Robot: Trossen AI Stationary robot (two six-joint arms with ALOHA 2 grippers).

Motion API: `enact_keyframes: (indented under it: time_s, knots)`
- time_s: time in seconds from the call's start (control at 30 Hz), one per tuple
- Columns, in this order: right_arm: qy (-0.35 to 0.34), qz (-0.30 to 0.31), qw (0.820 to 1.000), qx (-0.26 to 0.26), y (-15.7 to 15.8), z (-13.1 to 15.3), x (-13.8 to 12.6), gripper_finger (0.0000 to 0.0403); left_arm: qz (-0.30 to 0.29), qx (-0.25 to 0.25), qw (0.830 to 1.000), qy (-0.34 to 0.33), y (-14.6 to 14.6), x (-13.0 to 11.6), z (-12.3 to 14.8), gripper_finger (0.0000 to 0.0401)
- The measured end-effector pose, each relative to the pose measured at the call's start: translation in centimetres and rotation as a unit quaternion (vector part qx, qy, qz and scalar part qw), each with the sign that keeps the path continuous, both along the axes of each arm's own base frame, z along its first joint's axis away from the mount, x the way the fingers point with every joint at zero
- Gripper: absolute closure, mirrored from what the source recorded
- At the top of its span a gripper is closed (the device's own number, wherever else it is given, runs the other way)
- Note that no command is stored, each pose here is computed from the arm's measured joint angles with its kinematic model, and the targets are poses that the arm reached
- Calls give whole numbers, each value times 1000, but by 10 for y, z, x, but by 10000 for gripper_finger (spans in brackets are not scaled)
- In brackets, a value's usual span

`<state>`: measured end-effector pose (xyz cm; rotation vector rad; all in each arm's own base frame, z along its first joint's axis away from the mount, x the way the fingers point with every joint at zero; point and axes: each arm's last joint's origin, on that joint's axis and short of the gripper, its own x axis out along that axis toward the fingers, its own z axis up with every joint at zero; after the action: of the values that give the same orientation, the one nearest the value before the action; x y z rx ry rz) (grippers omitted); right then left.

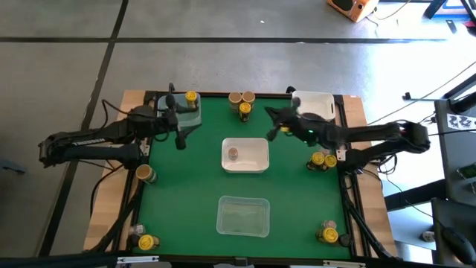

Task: Sort spices by type
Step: Put the top yellow seasoning bottle into the top transparent bin

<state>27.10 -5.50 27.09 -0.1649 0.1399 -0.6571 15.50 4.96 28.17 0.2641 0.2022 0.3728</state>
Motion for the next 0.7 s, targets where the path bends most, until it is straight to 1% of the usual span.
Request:
enact_keyframes:
  time_s: [0.07, 0.13, 0.37, 0.47, 0.6, 0.7]
  knots:
    - [34, -6, 999, -8, -6, 0, 14, 363, 0, -2, 1000, 4, 0, 0, -1, 138]
    - [68, -11, 998, -1, -15, -2, 27, 328, 0, -4, 1000, 7, 0, 0, -1, 138]
    - [135, -52, 987, 64, -50, -9, 62, 173, 4, -29, 999, 22, 0, -1, -6, 138]
    - [160, -54, 983, 69, -58, -14, 74, 119, 4, -32, 999, 27, -1, -1, -7, 138]
    - [171, -55, 981, 69, -62, -21, 83, 70, 4, -39, 999, 29, -1, -1, -8, 138]
    - [176, -55, 981, 66, -62, -23, 84, 49, 4, -39, 999, 29, -1, -1, -8, 138]
